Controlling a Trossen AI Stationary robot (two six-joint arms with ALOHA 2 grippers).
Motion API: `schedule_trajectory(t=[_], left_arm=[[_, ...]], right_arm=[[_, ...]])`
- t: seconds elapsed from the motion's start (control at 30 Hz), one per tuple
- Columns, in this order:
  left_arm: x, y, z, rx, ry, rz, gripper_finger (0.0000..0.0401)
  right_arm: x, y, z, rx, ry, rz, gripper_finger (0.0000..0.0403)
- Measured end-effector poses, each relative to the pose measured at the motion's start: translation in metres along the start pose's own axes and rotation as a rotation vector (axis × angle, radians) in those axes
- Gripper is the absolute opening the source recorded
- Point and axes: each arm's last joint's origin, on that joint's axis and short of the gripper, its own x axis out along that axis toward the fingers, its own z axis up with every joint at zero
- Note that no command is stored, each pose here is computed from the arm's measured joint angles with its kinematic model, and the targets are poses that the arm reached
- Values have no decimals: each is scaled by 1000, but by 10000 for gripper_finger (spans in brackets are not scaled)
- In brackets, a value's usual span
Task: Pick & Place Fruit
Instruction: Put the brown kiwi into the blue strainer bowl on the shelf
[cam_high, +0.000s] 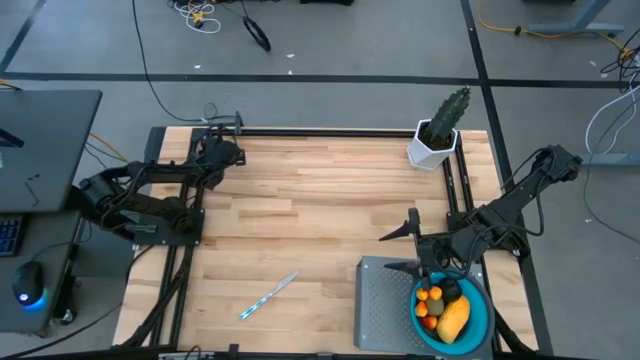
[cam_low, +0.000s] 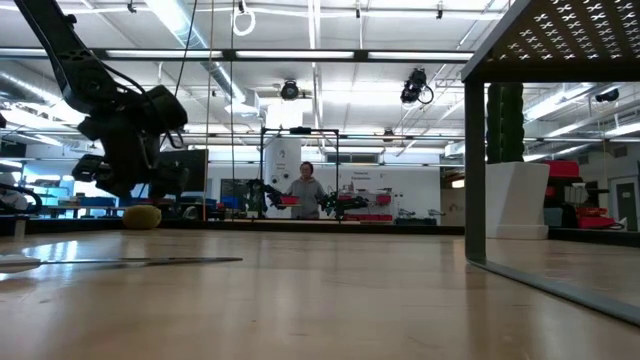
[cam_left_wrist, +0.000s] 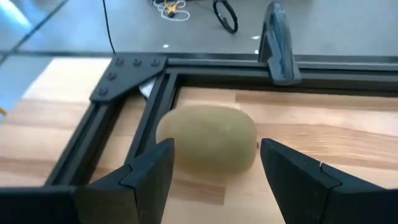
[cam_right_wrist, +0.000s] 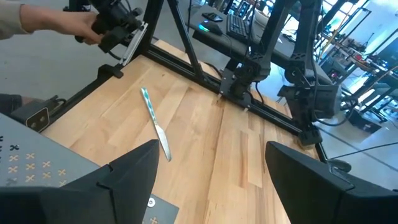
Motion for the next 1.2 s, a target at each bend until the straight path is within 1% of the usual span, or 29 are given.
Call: schedule_trajectory(t=[0.13, 0.23, 0.57, 0.63, 0.83, 0.93, 1.03, 1.13, 1.2], left_arm=[[0, -2, 4, 102, -35, -16, 247], [-1, -5, 7, 115, -56, -18, 247], [-2, -10, 15, -12, -62, -55, 247], [-2, -12, 18, -40, -50, -92, 247], [-5, -23, 27, -163, 28, -263, 247], [-6, -27, 34, -180, 30, -301, 247], [-7, -29, 40, -174, 15, -278, 247], [-7, -28, 44, -141, 14, -196, 247], [-8, -28, 48, -99, 22, -151, 247]], right_arm=[[0, 0, 0, 0, 0, 0, 305], [0, 0, 0, 0, 0, 0, 305], [0, 0, 0, 0, 0, 0, 305], [0, 0, 0, 0, 0, 0, 305], [0, 0, 0, 4, 0, 0, 305], [0, 0, 0, 11, 0, 0, 305], [0, 0, 0, 27, 0, 0, 305], [0, 0, 0, 30, 0, -1, 305], [0, 0, 0, 40, 0, 0, 305]])
